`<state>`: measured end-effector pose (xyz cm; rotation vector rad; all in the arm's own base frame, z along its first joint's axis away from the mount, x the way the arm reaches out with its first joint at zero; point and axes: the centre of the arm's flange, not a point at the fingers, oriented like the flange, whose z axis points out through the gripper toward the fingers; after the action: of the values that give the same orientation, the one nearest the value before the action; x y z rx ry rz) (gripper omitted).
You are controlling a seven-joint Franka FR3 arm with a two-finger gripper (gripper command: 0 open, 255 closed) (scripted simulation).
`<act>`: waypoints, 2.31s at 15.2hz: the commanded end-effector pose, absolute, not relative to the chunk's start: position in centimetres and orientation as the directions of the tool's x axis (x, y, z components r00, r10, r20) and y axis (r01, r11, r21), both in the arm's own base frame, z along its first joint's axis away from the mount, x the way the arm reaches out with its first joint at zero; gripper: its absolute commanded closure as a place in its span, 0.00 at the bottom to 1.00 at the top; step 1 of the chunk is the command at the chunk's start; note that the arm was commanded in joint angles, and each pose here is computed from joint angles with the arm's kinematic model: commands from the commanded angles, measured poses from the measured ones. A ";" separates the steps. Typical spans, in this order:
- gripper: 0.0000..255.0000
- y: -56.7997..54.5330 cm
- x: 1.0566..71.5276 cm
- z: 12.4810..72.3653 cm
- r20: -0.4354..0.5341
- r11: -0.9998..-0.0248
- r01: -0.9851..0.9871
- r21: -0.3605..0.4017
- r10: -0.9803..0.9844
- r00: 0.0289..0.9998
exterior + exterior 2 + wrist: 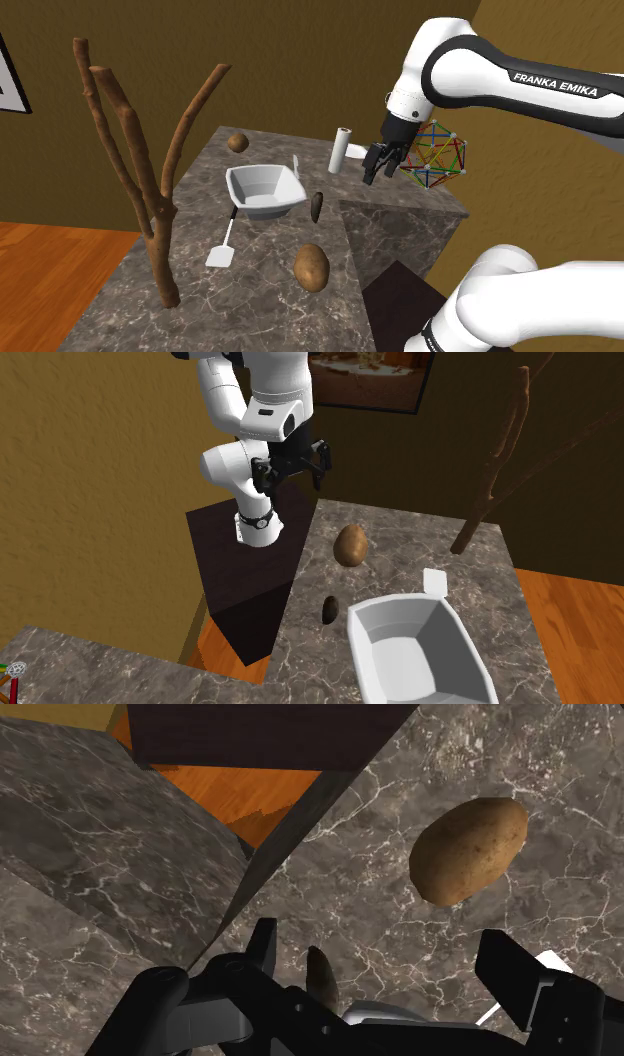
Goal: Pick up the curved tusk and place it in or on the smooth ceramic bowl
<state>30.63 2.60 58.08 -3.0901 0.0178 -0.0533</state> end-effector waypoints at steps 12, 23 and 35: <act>0.00 4.1 39.9 48.3 0.134 -0.996 -0.087 0.009 -0.085 0.987; 0.00 4.1 45.2 41.3 0.183 -0.991 -0.125 0.036 -0.117 0.976; 1.00 4.1 45.5 40.0 0.183 -0.991 -0.125 0.036 -0.117 0.976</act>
<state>45.48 4.10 40.04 -3.1689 0.1937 -0.2920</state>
